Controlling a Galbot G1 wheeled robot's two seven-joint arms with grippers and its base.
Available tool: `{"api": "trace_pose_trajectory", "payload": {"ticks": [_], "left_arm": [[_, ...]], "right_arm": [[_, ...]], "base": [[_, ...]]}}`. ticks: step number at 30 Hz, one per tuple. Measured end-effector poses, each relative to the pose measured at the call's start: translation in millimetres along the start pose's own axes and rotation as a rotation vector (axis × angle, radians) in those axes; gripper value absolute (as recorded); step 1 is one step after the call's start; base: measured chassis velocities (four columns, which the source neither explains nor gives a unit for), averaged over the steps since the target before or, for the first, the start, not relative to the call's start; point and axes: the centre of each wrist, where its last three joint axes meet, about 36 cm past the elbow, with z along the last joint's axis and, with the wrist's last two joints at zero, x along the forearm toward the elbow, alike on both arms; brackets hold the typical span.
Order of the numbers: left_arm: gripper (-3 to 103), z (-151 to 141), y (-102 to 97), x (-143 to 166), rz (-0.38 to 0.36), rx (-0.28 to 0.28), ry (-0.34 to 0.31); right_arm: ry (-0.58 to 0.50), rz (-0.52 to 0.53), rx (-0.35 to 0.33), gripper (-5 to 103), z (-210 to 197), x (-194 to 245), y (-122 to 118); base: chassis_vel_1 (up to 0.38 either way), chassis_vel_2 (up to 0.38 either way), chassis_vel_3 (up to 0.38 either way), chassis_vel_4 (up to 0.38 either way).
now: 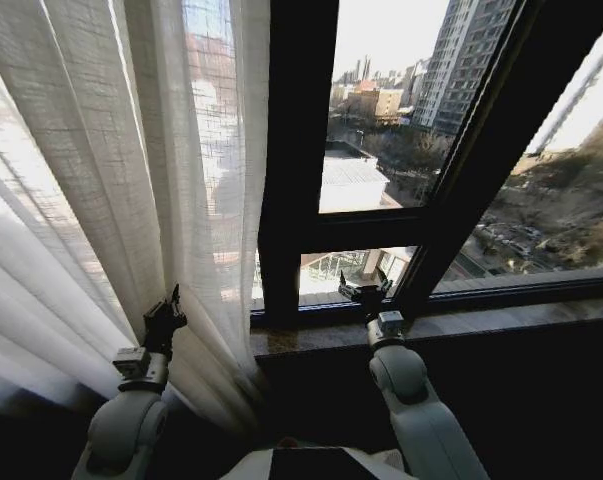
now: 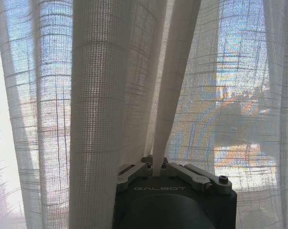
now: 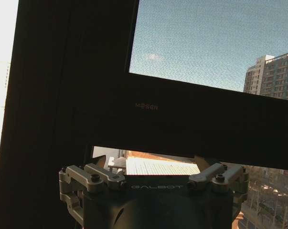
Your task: Open the curtains by pulling them apart, changing their state from closed to fully open.
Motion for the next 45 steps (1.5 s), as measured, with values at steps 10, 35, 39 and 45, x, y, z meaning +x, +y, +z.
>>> {"api": "trace_pose_trajectory", "payload": {"ticks": [10, 35, 39, 45], "left_arm": [[0, 0.6, 0.5, 1.3, -0.007, -0.005, -0.008], [0, 6.4, 0.3, -0.7, -0.017, 0.008, -0.011], [0, 7.3, 2.0, 1.1, -0.03, 0.011, -0.008], [0, 6.5, 2.6, 3.2, -0.041, 0.018, -0.009]], "right_arm": [[0.007, -0.007, -0.012, 100, 2.1, 0.2, 5.7], [0.004, -0.032, -0.013, 100, 6.3, 1.7, 11.6], [0.005, -0.046, -0.021, 100, 9.0, 1.7, 17.4], [0.006, -0.052, -0.022, 100, 9.5, 1.0, 19.5]], "base": [[0.358, 0.355, -0.369, -0.364], [0.334, 0.342, -0.344, -0.334], [0.107, 0.091, -0.113, -0.134], [-0.001, -0.007, 0.008, 0.003]]}}
